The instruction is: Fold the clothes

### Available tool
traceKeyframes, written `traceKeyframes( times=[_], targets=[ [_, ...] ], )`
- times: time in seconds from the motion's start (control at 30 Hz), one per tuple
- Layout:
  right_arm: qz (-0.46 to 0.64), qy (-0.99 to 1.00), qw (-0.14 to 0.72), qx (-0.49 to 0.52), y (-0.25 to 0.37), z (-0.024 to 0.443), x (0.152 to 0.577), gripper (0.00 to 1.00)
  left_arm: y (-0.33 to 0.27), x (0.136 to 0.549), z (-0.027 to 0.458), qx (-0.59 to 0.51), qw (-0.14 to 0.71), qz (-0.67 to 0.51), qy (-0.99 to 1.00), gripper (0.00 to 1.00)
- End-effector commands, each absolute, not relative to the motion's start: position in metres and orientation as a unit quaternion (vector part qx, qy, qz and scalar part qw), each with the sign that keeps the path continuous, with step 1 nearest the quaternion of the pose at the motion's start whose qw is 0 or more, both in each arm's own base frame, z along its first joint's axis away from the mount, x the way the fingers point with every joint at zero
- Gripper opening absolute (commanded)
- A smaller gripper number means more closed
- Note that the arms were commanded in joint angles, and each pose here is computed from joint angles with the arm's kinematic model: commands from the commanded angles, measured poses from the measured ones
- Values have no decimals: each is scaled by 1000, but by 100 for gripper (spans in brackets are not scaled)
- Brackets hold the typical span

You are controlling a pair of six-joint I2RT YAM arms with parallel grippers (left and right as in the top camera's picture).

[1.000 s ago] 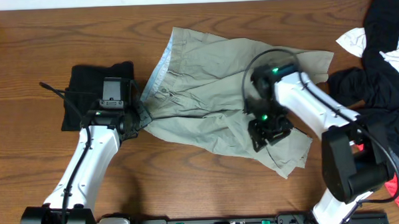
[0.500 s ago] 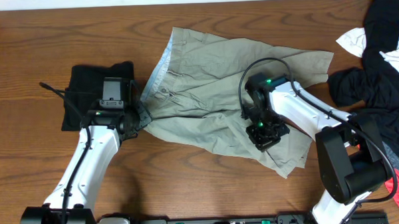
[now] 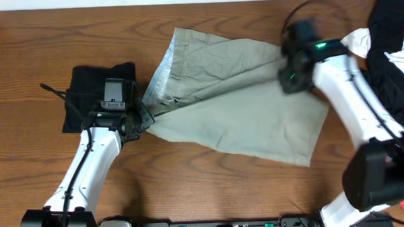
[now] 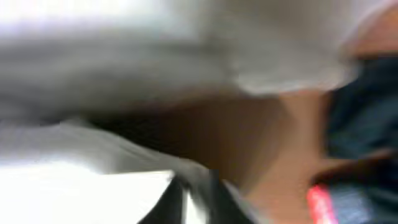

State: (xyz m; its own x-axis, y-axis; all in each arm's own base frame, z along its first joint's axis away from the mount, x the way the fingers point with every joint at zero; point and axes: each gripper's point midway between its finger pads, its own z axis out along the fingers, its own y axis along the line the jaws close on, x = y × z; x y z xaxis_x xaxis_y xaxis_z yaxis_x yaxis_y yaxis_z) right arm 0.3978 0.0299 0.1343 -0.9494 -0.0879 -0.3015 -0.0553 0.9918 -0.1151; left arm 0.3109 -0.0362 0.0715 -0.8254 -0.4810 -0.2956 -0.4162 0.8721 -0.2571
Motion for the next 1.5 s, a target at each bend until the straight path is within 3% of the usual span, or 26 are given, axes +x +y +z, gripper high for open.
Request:
traceKeyframes(
  times=[0.0, 0.47, 0.67, 1.3, 1.47],
  targets=[
    [-74, 984, 161, -1, -5, 135, 404, 52, -30, 311, 70, -235, 180, -76, 952, 6],
    [38, 999, -16, 28, 14, 102, 321, 54, -30, 310, 70, -233, 179, -75, 953, 6],
    [74, 994, -82, 24, 33, 53, 278, 55, -30, 310, 70, -233, 179, -75, 953, 6],
    [97, 986, -121, 68, 43, -24, 217, 69, -30, 310, 70, -229, 180, -74, 954, 6],
    [142, 980, -117, 72, 57, -35, 209, 64, -30, 310, 70, -229, 179, -74, 954, 7]
  ],
)
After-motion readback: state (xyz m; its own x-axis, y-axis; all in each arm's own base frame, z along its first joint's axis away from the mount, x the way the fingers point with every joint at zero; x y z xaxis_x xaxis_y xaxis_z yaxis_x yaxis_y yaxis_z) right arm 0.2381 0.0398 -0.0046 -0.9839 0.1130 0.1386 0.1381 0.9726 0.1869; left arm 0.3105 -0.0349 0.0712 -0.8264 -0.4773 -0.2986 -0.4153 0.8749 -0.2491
